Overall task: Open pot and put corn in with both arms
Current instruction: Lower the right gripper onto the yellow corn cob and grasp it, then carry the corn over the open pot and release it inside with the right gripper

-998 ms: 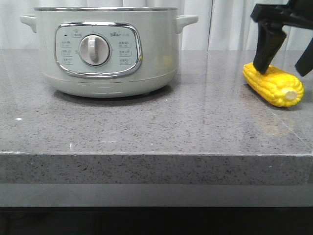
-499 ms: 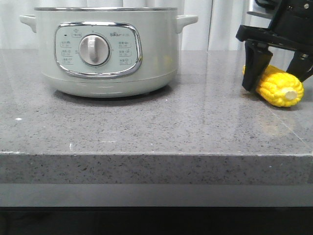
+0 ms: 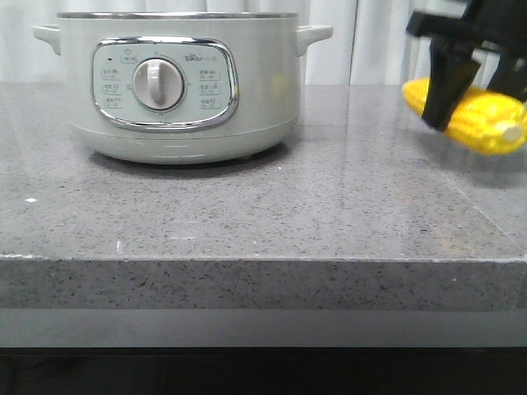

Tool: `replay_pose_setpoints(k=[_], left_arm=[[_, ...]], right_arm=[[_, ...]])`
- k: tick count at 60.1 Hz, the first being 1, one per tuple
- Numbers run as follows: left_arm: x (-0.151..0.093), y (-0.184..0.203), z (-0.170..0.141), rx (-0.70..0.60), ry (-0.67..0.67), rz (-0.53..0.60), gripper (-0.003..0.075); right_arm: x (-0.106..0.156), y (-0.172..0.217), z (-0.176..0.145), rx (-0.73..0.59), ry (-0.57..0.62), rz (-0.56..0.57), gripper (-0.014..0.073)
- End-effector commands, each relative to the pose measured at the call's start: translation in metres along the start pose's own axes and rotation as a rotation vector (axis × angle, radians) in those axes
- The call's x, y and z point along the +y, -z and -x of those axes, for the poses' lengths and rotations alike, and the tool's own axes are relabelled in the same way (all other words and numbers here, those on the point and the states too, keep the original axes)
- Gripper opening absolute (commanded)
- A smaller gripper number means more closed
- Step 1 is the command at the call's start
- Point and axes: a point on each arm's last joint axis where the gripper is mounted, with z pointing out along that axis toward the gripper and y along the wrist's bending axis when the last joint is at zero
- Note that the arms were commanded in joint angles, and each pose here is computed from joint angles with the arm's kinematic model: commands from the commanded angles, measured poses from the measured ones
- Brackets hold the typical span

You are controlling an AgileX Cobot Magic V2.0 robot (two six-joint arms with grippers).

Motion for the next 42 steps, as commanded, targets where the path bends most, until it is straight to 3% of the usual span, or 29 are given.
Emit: replay_pose_setpoints(k=[1,26,42], left_arm=[[-0.001,0.007,0.023,-0.176,0.014,-0.005,0.0186],[-0.001,0.007,0.023,-0.176,0.014,-0.005,0.0186],[-0.001,0.007,0.023,-0.176,0.014,-0.005,0.0186]], right_arm=[[0.012,0.052,-0.002,-0.146,0.030,0.032,0.0329],[0.055,0.176,-0.055,-0.532,0.240,0.104,0.0329],[0.088,0.188,-0.065,-0.627,0.370,0.226,0.0329]])
